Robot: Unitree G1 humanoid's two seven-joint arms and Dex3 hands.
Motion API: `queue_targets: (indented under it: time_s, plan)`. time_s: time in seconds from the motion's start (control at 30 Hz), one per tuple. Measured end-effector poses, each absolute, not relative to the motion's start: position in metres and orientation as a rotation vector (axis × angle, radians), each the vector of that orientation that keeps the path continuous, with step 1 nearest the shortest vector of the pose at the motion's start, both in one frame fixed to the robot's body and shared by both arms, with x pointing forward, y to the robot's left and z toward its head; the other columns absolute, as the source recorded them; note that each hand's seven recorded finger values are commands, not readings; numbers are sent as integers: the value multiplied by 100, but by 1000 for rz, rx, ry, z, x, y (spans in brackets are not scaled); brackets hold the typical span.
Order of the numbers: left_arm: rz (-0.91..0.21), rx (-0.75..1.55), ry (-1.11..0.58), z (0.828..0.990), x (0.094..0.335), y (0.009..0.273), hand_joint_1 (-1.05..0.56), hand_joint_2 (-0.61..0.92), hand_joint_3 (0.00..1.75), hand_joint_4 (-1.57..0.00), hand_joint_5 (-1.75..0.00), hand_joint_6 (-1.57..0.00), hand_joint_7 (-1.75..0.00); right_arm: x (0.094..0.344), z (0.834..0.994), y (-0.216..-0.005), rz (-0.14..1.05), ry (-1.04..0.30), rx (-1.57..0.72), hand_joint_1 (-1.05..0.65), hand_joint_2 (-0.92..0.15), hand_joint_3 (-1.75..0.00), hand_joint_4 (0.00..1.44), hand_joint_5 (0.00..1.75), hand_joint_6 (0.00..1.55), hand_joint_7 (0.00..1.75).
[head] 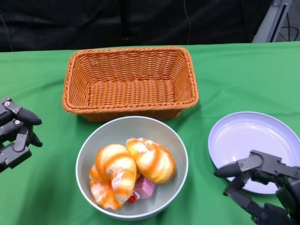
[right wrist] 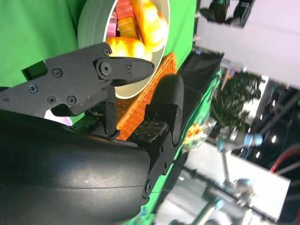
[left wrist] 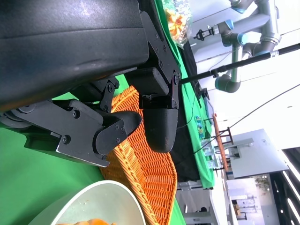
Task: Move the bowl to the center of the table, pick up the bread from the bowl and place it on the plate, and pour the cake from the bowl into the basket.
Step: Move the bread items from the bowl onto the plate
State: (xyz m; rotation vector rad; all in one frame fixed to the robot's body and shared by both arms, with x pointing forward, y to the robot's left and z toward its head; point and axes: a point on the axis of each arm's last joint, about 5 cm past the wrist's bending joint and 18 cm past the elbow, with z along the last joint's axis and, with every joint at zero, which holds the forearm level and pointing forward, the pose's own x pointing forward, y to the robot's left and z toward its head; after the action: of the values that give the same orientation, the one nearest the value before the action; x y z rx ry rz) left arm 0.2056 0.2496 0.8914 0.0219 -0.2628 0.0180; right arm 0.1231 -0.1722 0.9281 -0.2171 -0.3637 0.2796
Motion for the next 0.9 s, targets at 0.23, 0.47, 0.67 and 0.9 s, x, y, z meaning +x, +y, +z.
queue_targets:
  time_s: [0.23,0.47,0.67,0.9]
  plan:
    - [16,22,-261,891,206,249,-2,65,101,-75,-170,-74,-138,130,956,-170,390,-376,-368,-43,-92,-6,54,50,61,12]
    - [8,36,-291,891,205,248,0,63,104,-74,-170,-75,-138,151,983,-158,507,-400,-516,-63,-92,-8,43,28,50,1]
    - [-8,59,-295,888,205,245,0,63,103,-76,-166,-77,-134,153,1001,-139,563,-489,-593,-66,-92,-7,43,24,44,0]
    - [-19,67,-292,886,205,245,0,63,104,-77,-165,-77,-133,159,1011,-121,566,-507,-636,-70,-92,-10,50,25,46,1]
